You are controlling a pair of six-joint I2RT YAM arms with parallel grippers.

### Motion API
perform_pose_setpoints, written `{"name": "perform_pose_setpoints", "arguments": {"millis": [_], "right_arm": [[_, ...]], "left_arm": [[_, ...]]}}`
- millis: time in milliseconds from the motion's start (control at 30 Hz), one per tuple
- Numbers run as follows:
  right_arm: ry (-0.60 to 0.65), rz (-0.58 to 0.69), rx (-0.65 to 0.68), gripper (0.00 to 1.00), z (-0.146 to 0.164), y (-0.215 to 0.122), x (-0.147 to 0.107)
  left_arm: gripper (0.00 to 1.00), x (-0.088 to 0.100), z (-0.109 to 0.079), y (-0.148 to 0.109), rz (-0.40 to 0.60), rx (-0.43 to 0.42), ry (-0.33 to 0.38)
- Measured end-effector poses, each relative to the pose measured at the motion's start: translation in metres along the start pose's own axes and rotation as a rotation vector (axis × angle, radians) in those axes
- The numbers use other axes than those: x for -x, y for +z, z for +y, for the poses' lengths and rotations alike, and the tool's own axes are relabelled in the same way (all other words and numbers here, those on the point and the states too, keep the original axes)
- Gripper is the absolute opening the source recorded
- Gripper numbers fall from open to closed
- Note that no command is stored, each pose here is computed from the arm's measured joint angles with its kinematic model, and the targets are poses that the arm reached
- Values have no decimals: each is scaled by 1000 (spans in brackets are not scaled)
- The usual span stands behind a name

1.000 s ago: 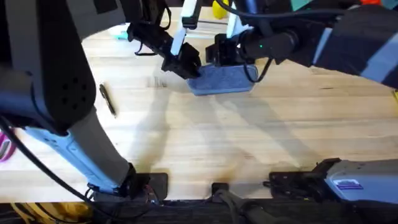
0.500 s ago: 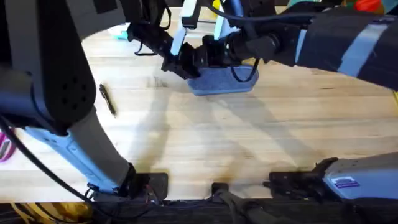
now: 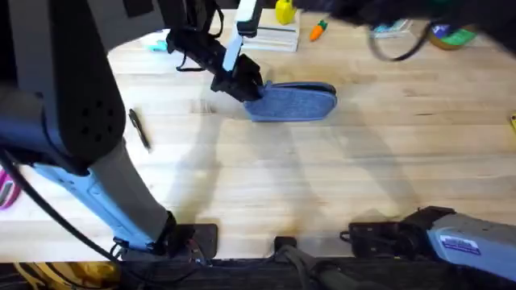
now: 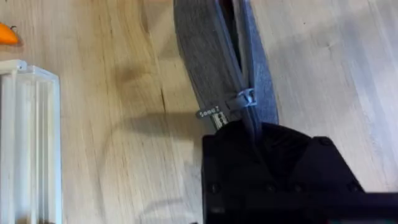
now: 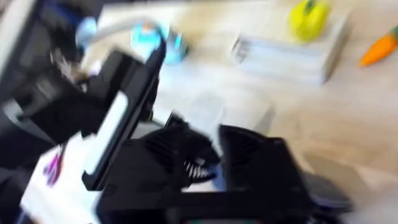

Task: Unzip the bag, pick up the pens from the table one at a time and place them inside, then zip the bag closed.

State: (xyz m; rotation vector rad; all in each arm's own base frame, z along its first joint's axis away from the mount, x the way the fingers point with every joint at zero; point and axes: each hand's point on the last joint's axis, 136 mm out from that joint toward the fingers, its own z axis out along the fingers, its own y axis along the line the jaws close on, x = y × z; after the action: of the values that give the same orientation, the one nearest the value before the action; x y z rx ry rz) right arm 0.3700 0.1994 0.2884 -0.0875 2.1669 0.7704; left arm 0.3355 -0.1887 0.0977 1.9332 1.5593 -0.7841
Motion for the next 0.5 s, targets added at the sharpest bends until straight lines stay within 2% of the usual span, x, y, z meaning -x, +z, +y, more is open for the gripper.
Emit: {"name": "perform_pose_setpoints", "arguments": {"millis": [67,133,167,233,267,500], "right_arm": [[7,-57,-20,445,-11,-16,18],[20,-87,-46,547,-24,-23,28],[29,-95,-62,644,-31,-26,31],[47,-104,-94,920,-46,-28,35],[53,-109,-108,977,-53,-29,37],[84,-134,-158,997,-78,-35,46]], "left_arm": [[42,0,0,0,0,-1,1],[43,0,0,0,0,0,1],[43,0,0,0,0,0,1],[42,0,0,0,0,0,1],[42,0,0,0,0,0,1],[42,0,0,0,0,0,1]]}}
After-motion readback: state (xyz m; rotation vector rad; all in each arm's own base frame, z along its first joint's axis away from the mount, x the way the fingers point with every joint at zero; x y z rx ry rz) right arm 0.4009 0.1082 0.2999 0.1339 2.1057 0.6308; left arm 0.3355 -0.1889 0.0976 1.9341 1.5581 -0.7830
